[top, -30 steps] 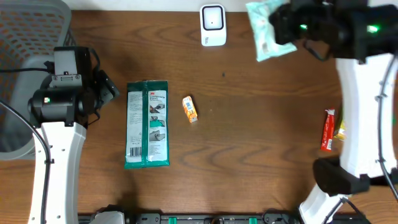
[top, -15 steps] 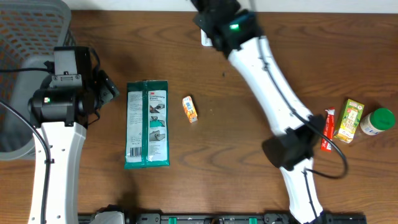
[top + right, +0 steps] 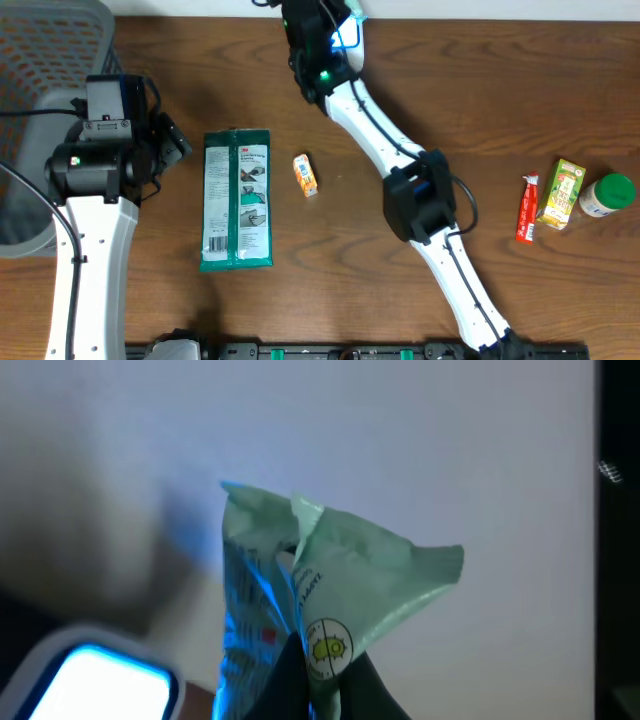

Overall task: Scan the item barcode
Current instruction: 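Hold the wipes pack barcode up to the white scanner, then carry the wipes pack right and release it near the carton, then move the right gripper left to the orange Kleenex tissue pack, then lower the right gripper over the Kleenex pack and grasp it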

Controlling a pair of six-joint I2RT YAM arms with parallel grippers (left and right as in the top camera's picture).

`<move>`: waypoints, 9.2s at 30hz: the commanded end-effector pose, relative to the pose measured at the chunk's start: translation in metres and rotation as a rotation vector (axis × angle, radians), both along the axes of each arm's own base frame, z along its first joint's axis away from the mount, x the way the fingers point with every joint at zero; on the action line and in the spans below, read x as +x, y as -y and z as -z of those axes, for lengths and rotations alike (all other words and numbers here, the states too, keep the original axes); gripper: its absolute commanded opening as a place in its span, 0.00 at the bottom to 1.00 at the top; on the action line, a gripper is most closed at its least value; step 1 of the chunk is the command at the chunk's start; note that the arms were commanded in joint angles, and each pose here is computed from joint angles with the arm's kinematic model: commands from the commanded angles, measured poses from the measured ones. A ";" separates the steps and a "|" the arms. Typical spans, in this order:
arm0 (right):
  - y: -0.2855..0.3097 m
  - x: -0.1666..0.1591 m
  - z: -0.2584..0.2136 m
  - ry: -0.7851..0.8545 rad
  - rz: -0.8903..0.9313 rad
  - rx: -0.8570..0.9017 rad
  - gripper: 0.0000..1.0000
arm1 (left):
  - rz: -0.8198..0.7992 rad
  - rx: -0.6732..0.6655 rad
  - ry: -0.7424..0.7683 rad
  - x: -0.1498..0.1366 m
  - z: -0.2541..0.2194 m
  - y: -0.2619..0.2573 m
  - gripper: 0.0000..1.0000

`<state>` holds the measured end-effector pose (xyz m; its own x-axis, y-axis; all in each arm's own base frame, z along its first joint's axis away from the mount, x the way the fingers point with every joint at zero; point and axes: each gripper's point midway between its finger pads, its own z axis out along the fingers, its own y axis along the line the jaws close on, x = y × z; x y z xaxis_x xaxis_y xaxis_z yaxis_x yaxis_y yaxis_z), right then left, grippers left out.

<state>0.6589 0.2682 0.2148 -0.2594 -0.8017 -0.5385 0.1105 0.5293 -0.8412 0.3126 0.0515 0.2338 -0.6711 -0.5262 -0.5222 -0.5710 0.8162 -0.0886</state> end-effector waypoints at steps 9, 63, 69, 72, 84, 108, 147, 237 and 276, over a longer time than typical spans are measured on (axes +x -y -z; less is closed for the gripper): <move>-0.010 0.018 0.066 -0.023 -0.074 -0.138 0.01 | 0.000 0.017 0.006 -0.001 -0.004 -0.003 0.89; 0.075 -0.209 -0.031 -1.038 -0.067 0.760 0.01 | 0.000 0.017 0.006 -0.001 -0.004 -0.003 0.89; 0.140 -0.225 -0.009 -1.161 0.130 0.836 0.01 | 0.000 0.017 0.006 -0.001 -0.004 -0.003 0.89; 0.164 -0.226 0.004 -1.193 0.196 0.873 0.01 | 0.000 0.017 0.006 -0.001 -0.004 -0.003 0.89; 0.229 -0.258 0.112 -1.397 0.485 0.949 0.01 | 0.000 0.017 0.006 -0.001 -0.004 -0.003 0.89; 0.360 -0.292 0.195 -1.214 0.936 0.913 0.21 | 0.000 0.017 0.006 -0.001 -0.004 -0.003 0.89; 0.017 -0.294 0.084 -1.504 -0.206 0.909 0.81 | 0.000 0.017 0.006 -0.001 -0.004 -0.003 0.89; -0.026 -0.283 0.198 -0.959 -0.222 0.242 0.39 | 0.000 0.017 0.006 -0.001 -0.004 -0.003 0.89; -0.042 -0.283 0.128 -0.900 -0.326 0.333 0.42 | 0.000 0.017 0.006 -0.001 -0.004 -0.003 0.89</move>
